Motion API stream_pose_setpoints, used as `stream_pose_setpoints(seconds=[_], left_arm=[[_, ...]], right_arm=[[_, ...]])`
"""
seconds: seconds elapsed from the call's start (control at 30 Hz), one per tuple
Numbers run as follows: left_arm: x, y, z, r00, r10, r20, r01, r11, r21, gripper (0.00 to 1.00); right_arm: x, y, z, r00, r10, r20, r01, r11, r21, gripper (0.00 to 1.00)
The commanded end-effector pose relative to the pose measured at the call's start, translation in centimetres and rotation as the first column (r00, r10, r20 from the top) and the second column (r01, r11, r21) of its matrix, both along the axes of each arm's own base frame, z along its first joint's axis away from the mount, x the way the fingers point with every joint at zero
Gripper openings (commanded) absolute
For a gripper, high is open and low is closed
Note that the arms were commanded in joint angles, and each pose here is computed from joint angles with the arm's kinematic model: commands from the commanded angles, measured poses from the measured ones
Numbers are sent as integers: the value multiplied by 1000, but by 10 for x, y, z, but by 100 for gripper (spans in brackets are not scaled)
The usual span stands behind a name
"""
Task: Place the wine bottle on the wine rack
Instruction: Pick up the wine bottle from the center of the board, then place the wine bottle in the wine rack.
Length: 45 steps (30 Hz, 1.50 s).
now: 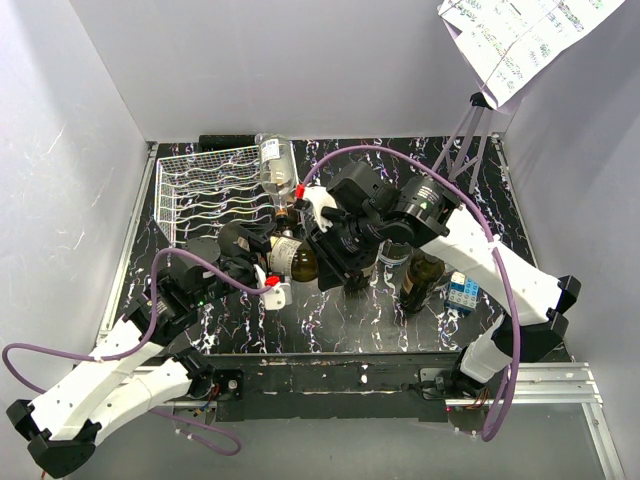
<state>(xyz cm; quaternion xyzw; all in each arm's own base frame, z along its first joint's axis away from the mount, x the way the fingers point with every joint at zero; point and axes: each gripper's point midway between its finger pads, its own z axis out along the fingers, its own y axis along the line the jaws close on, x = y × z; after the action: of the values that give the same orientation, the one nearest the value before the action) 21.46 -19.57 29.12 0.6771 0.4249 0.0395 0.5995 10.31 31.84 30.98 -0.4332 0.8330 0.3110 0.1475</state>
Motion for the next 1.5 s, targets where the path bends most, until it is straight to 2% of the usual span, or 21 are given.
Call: stream_pose_setpoints(seconds=[0.0,0.03,0.13,0.17,0.2,0.23,0.5,0.67,0.8,0.87,0.9,0.93,1.0,1.13,1.2,1.23,1.3,1.47], left_arm=[[2,1,60,994,35,107,-17,987,-159,0],[3,3,61,993,43,111,-24,986,-166,0],[5,7,69,987,77,138,-45,974,-220,45],[6,8,74,983,94,159,-51,966,-254,57],[7,10,76,980,106,169,-57,960,-274,87],[8,12,76,977,120,178,-65,956,-285,98],[5,33,65,972,199,121,-154,939,-309,98],[-6,62,56,957,288,44,-256,903,-345,98],[-22,82,64,948,318,-11,-289,848,-444,98],[-32,91,79,946,318,-56,-296,785,-544,98],[-33,97,89,939,329,-99,-317,722,-615,98],[-35,104,101,929,320,-189,-354,613,-706,98],[-35,123,121,885,328,-330,-450,419,-789,98],[-36,125,137,800,285,-527,-598,322,-734,98],[-34,125,138,767,285,-575,-641,307,-703,98],[-35,124,139,757,274,-594,-654,299,-695,98],[-37,118,138,760,250,-600,-649,324,-688,98],[-44,117,140,740,160,-654,-671,249,-698,98]], right_arm=[[1,-2,1,1000,14,23,-13,1000,-16,3],[3,-2,0,999,3,32,-2,1000,-21,1],[8,-2,6,998,-27,63,27,1000,-6,1],[11,-2,10,996,-44,81,44,999,10,1],[13,-1,14,994,-52,94,49,998,25,1],[15,0,18,992,-65,110,60,997,46,1],[35,-1,40,957,-221,190,192,969,156,1],[54,-3,52,911,-347,224,304,930,208,1],[58,7,44,911,-356,211,311,925,216,1],[59,16,30,907,-356,225,310,926,217,1],[60,23,25,904,-362,227,312,922,227,1],[60,30,17,904,-364,225,315,922,225,1],[58,43,8,895,-378,236,330,918,219,1],[56,71,-7,866,-428,260,377,899,224,1],[57,83,-18,839,-469,277,419,881,221,1],[59,89,-20,823,-494,280,442,867,230,1],[62,100,-26,802,-528,279,476,847,235,1],[69,124,-45,749,-582,318,544,813,207,1]])
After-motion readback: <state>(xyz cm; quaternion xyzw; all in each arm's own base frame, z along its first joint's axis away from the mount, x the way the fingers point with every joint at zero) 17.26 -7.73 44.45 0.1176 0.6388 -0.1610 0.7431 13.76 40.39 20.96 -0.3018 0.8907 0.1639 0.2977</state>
